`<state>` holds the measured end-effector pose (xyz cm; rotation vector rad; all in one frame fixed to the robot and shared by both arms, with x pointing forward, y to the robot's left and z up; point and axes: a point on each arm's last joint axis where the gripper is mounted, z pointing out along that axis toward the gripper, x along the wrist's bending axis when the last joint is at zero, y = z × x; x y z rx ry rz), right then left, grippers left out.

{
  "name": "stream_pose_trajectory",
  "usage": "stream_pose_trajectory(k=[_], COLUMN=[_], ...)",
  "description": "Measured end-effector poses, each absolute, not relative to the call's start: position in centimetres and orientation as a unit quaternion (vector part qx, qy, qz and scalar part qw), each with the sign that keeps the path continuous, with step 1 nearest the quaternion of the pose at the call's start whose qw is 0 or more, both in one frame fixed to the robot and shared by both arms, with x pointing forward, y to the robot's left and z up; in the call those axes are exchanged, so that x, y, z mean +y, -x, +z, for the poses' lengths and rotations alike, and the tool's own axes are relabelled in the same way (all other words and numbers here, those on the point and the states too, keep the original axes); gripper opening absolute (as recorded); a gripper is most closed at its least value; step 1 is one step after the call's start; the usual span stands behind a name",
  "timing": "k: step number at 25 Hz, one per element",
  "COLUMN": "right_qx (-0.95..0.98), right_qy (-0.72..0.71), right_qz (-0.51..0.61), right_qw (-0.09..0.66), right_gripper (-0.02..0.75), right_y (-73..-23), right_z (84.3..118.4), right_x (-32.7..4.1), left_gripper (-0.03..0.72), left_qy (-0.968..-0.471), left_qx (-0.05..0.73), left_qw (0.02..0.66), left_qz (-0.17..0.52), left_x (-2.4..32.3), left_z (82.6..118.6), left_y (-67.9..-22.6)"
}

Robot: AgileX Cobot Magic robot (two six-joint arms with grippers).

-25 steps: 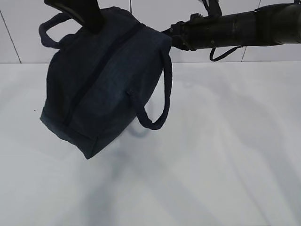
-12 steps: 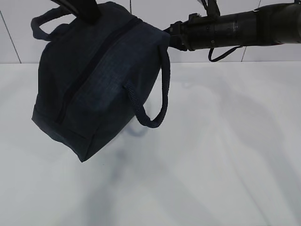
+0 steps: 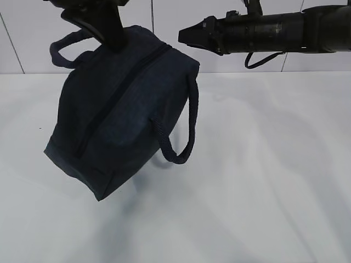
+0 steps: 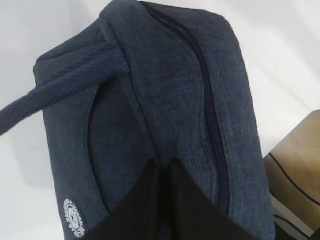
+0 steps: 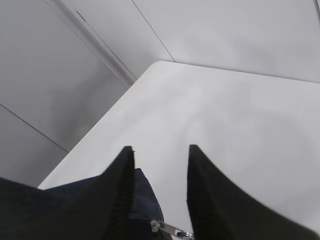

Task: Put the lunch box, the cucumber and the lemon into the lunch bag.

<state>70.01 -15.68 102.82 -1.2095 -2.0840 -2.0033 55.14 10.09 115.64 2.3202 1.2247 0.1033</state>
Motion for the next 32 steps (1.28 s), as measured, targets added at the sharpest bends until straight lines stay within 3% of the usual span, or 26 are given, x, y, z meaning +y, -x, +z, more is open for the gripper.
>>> stream_pose_trajectory(k=[4,11,18,26,32], right_qx=[-0.652,-0.626,-0.609,-0.610,-0.611], right_qy=[0.379,0.373,0.364,0.356,0.354], right_qz=[-0.656,-0.685,-0.705,-0.708,-0.708], right_qw=[0.023,0.010,-0.003,0.002,0.003], right_gripper=[0.379,0.386,0.386,0.386,0.387], right_y=[-69.9,-69.6,-68.9,-68.6,-68.6], right_z=[103.2,106.0,108.9,109.3,109.3], right_x=[-15.8,-18.0,-20.8,-20.9,-20.9], left_gripper=[-0.006,-0.006,-0.006,-0.006,-0.006], left_qy=[-0.855,-0.855,-0.843,-0.805,-0.802], left_qx=[0.451,0.452,0.465,0.488,0.509], left_qw=[0.254,0.254,0.270,0.332,0.305], left_qz=[0.037,0.030,-0.008,-0.060,-0.065], left_x=[10.1,9.9,7.9,5.4,5.0], left_z=[115.6,115.2,112.1,109.5,105.4], left_y=[-55.2,-55.3,-57.6,-59.5,-61.7])
